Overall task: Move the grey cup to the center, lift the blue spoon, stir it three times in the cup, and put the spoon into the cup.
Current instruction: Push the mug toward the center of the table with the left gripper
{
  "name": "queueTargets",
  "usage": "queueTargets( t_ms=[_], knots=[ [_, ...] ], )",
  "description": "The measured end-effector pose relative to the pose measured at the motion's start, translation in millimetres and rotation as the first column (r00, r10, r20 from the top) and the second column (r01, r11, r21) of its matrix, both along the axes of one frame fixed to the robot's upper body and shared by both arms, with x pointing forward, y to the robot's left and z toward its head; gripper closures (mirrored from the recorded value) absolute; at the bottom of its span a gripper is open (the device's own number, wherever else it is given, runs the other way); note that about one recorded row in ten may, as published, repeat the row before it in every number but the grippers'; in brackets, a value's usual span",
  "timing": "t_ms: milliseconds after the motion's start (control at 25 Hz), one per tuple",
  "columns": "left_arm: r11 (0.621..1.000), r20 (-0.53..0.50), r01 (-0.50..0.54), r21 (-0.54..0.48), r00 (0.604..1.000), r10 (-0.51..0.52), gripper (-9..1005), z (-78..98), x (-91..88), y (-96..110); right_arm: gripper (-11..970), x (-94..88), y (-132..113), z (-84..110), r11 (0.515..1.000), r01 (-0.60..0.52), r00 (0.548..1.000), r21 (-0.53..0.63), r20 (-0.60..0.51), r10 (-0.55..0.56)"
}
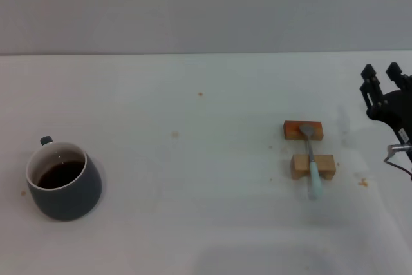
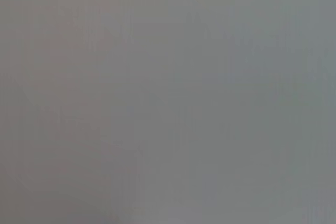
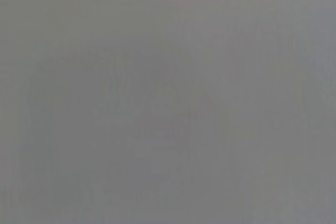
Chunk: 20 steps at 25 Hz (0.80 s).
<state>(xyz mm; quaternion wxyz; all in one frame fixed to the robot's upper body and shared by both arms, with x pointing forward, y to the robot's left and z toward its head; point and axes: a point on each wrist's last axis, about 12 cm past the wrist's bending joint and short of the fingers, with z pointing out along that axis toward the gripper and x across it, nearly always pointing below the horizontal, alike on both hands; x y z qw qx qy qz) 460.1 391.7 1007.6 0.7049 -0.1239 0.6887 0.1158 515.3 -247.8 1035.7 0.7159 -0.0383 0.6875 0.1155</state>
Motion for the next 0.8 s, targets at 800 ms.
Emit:
queueTargets(
  t_ms=[800],
  knots=[
    [1.000,-0.031,0.001,-0.005,1.000,-0.001,157,-7.6,-11.7,-2.5,514,-8.2,12.5,-6.1,0.999,-0.038,0.999,0.000,-0.023,0.038]
  ],
)
